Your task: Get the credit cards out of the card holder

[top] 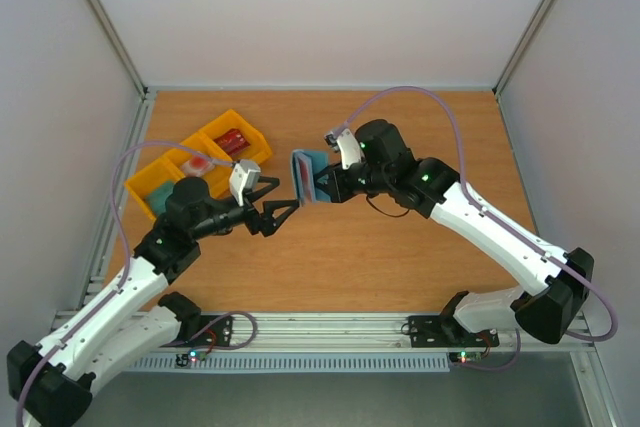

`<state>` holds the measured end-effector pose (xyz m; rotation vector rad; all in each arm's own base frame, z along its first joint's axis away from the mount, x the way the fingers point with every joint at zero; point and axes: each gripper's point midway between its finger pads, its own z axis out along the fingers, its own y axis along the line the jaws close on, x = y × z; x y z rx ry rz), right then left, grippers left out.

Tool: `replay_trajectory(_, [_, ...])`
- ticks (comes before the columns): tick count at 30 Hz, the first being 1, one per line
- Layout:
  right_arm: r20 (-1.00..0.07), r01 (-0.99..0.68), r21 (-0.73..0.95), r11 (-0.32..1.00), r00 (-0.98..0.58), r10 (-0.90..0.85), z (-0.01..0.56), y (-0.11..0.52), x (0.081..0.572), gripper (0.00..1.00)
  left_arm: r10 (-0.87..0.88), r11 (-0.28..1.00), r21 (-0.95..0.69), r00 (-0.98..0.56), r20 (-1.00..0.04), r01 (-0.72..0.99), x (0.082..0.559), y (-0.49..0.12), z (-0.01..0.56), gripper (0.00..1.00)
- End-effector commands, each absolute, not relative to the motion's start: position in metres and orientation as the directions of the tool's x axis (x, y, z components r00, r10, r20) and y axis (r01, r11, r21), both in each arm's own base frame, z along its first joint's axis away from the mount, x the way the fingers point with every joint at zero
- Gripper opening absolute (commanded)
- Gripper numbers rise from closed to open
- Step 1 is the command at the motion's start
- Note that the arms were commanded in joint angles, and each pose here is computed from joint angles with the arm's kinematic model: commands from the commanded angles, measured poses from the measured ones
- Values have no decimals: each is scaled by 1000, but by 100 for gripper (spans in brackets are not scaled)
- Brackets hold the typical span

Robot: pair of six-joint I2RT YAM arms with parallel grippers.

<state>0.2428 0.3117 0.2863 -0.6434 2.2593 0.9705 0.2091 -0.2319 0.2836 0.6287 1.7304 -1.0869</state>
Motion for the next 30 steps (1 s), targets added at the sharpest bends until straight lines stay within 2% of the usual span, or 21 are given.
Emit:
replay_trajectory(1, [-729, -689, 517, 508, -665, -160, 319, 328, 237, 1, -103, 547, -350, -354, -930, 761, 226, -224, 295, 83])
replay_trajectory(6, [-734, -718, 531, 450, -655, -180, 323, 335, 230, 1, -116, 574, -358, -360, -926, 737, 230, -221, 293, 64])
replay_trajectory(10, [-757, -750, 511, 420, -624, -192, 327, 333, 223, 1, -99, 589, -355, -370, -924, 726, 229, -217, 290, 39])
replay_trajectory(13, [-782, -781, 496, 379, -592, -198, 333, 330, 217, 1, -94, 549, -345, -354, -931, 762, 221, -221, 295, 23])
replay_trajectory(16, [-801, -817, 488, 306, -559, -214, 338, 331, 207, 1, -99, 495, -326, -320, -942, 806, 212, -226, 305, 15])
replay_trajectory(20, [-808, -840, 488, 236, -537, -243, 338, 334, 196, 1, -94, 422, -276, -261, -961, 864, 199, -232, 319, 15])
replay_trajectory(24, [-810, -838, 463, 288, -532, -246, 328, 329, 204, 1, -78, 347, -199, -184, -980, 917, 183, -236, 334, 11])
replay_trajectory(26, [-802, -829, 463, 314, -543, -249, 321, 330, 211, 8, -78, 363, -195, -179, -981, 911, 185, -234, 336, 3])
replay_trajectory(30, [-792, -819, 475, 321, -557, -249, 315, 334, 216, 40, -32, 554, -231, -257, -966, 800, 216, -218, 312, 0])
